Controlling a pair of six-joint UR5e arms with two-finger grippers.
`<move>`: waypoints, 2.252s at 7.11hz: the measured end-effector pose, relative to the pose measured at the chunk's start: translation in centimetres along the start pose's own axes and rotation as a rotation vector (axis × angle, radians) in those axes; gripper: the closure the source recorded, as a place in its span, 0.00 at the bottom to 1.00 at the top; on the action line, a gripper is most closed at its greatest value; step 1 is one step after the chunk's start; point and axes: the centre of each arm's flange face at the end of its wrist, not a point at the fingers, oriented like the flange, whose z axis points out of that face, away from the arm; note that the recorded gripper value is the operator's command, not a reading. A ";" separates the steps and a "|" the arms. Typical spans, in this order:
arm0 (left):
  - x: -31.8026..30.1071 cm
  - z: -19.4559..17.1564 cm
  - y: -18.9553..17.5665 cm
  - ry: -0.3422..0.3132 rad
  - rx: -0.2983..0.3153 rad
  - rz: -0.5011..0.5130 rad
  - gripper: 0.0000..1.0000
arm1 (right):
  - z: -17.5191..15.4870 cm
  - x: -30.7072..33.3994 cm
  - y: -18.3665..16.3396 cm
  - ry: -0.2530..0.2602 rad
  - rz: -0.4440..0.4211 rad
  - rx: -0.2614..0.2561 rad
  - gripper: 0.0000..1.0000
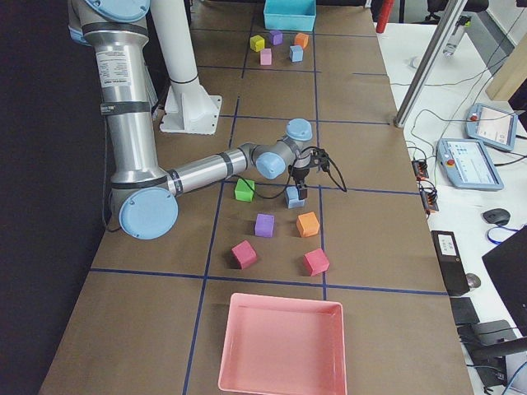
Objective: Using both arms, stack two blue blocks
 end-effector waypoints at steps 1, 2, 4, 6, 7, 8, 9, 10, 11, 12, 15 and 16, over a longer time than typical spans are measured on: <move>0.1 -0.1 0.0 0.000 0.001 0.001 0.00 | 1.0 0.3 0.2 -0.001 -0.005 -0.004 0.00; 0.1 -0.1 0.0 0.000 0.003 0.002 0.00 | 2.1 0.4 0.5 0.000 -0.010 -0.015 0.24; 0.2 -0.3 -0.1 -0.001 0.006 0.004 0.00 | 3.6 0.3 1.0 0.003 -0.017 -0.036 0.89; 0.4 -0.5 -0.1 -0.001 0.011 0.008 0.00 | 3.6 0.0 1.1 -0.003 -0.019 -0.039 1.00; 0.5 -0.6 -0.1 -0.001 0.012 0.009 0.00 | 2.7 -1.1 0.6 -0.019 -0.007 -0.025 1.00; 0.6 -0.5 0.1 0.009 0.011 0.007 0.00 | 1.3 -3.4 -0.9 -0.043 0.046 0.002 1.00; 0.7 -0.4 0.2 0.023 0.011 0.004 0.00 | 0.0 -7.5 -3.0 -0.072 0.115 0.026 0.99; 0.7 -0.4 0.3 0.033 0.011 0.003 0.00 | -0.9 -13.5 -5.1 -0.082 0.171 0.033 0.98; 0.8 -0.4 0.3 0.037 0.011 0.003 0.00 | -1.7 -20.3 -6.7 -0.060 0.213 0.037 0.98; 0.8 -0.4 0.3 0.038 0.011 0.003 0.00 | -2.0 -26.8 -8.1 -0.031 0.256 0.044 0.98; 0.7 -0.3 0.3 0.039 0.010 0.002 0.00 | -0.9 -42.6 -11.0 0.004 0.313 0.046 0.98; 0.7 -0.2 0.4 0.039 0.008 0.000 0.00 | 0.2 -44.9 -10.3 0.021 0.301 0.036 0.99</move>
